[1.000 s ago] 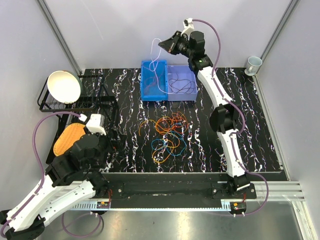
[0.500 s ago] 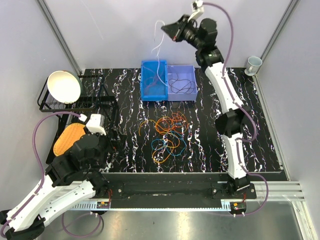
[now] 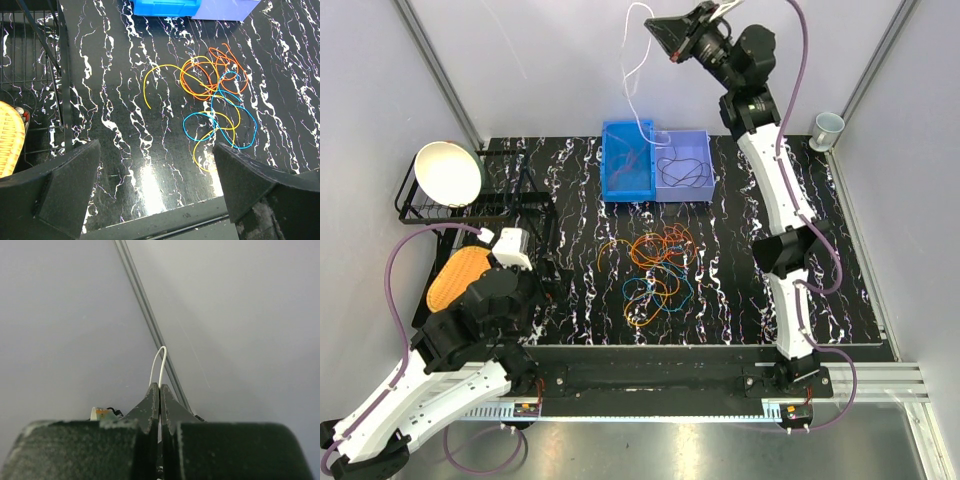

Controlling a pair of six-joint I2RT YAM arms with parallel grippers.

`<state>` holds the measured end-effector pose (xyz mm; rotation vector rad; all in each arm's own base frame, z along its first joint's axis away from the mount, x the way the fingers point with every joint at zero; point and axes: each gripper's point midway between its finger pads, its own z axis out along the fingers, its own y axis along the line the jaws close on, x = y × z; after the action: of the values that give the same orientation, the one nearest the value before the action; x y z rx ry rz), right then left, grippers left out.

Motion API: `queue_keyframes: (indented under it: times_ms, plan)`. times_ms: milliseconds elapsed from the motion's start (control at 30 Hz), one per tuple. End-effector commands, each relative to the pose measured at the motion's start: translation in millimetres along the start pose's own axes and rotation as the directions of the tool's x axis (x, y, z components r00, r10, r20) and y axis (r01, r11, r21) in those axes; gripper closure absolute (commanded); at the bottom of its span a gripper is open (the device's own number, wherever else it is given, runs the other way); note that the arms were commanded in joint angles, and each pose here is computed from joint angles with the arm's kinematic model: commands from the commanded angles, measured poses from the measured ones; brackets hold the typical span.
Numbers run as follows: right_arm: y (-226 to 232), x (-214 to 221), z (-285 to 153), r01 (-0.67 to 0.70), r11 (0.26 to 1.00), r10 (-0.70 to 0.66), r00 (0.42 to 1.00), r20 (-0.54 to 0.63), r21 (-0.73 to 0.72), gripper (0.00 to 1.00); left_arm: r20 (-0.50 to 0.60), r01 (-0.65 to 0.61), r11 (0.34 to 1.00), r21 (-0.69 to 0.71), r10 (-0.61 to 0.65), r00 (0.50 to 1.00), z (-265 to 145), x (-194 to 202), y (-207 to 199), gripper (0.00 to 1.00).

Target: Untangle the cables

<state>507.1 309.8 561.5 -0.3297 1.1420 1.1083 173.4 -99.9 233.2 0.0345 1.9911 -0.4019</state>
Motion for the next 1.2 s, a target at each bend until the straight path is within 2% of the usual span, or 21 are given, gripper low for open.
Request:
queue_keyframes:
  times_ms: [0,267,600,833,933,1033,1167]
  plan:
    - [-22,27,8,-0.004,1.0,0.004,1.0,-0.013,0.016,1.0,0.051,0.022,1.0,0.011,-0.022,0.998,0,-13,-4,0.01]
    - [-61,83,14,-0.048,0.998,0.051,0.997,-0.062,0.052,1.0,0.049,0.021,1.0,0.009,-0.021,0.999,1,-13,-4,0.01]
    - [-87,120,16,-0.046,0.995,0.054,0.994,-0.091,0.092,1.0,0.037,0.014,1.0,0.008,-0.014,0.999,3,-10,-5,0.01]
    - [-113,173,10,-0.082,0.987,0.105,0.98,-0.17,0.137,1.0,0.038,0.015,1.0,0.009,-0.015,0.999,3,-11,-5,0.01]
    - [-109,197,10,-0.077,0.988,0.105,0.971,-0.217,0.134,1.0,0.038,0.015,1.0,0.008,-0.015,0.999,4,-11,-5,0.01]
    - [-97,193,12,-0.057,0.991,0.084,0.97,-0.226,0.121,1.0,0.036,0.015,1.0,0.01,-0.015,0.999,4,-11,-6,0.01]
    - [-69,149,20,-0.01,0.997,0.022,0.986,-0.165,0.076,1.0,0.038,0.015,1.0,0.008,-0.016,0.999,3,-11,-5,0.01]
